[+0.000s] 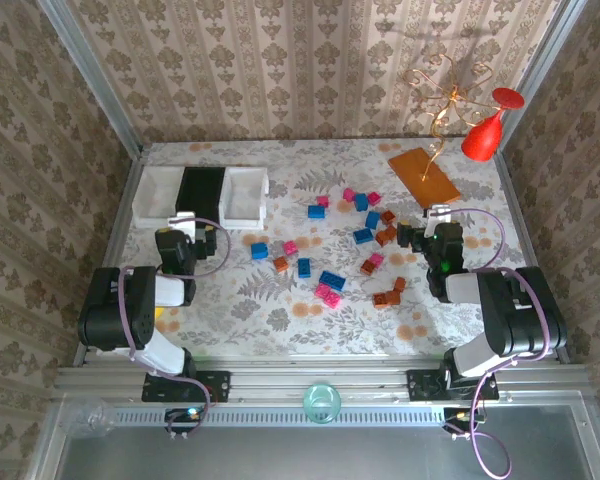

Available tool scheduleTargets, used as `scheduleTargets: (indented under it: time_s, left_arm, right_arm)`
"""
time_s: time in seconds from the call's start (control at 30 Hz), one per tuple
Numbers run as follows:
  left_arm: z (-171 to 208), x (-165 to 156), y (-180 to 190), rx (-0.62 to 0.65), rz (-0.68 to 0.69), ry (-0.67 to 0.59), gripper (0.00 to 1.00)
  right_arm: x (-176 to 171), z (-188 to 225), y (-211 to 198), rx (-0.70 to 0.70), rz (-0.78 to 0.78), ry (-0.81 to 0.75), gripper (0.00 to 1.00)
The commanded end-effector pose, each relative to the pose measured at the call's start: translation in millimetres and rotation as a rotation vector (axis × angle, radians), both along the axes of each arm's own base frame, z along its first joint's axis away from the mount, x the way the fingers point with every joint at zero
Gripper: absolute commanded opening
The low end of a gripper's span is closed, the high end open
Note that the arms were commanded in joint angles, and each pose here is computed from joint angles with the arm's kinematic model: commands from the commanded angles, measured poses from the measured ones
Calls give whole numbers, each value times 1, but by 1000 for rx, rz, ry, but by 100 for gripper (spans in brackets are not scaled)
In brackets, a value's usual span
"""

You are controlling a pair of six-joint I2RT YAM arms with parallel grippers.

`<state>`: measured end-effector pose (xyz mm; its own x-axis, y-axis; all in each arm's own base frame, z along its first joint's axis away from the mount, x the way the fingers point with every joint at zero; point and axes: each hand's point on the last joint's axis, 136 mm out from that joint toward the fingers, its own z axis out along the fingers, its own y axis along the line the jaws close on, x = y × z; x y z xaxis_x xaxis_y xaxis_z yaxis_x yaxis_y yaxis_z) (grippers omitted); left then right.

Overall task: Sort the legos into containers by color
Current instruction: Move the container to the top-center of the table.

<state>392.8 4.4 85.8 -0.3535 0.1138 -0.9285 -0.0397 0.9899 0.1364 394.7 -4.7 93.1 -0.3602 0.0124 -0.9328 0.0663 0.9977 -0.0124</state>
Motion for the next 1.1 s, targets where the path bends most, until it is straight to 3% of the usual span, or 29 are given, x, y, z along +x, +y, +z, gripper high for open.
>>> scheduleTargets:
  time_s: [0.0, 1.07]
  left_arm:
    - [12, 7, 0, -2, -6, -40, 100]
    - [23, 1, 8, 1, 45, -63, 100]
  right_arm:
    - [5, 5, 0, 10, 6, -15, 100]
    - [-2, 20, 1, -11, -7, -54, 100]
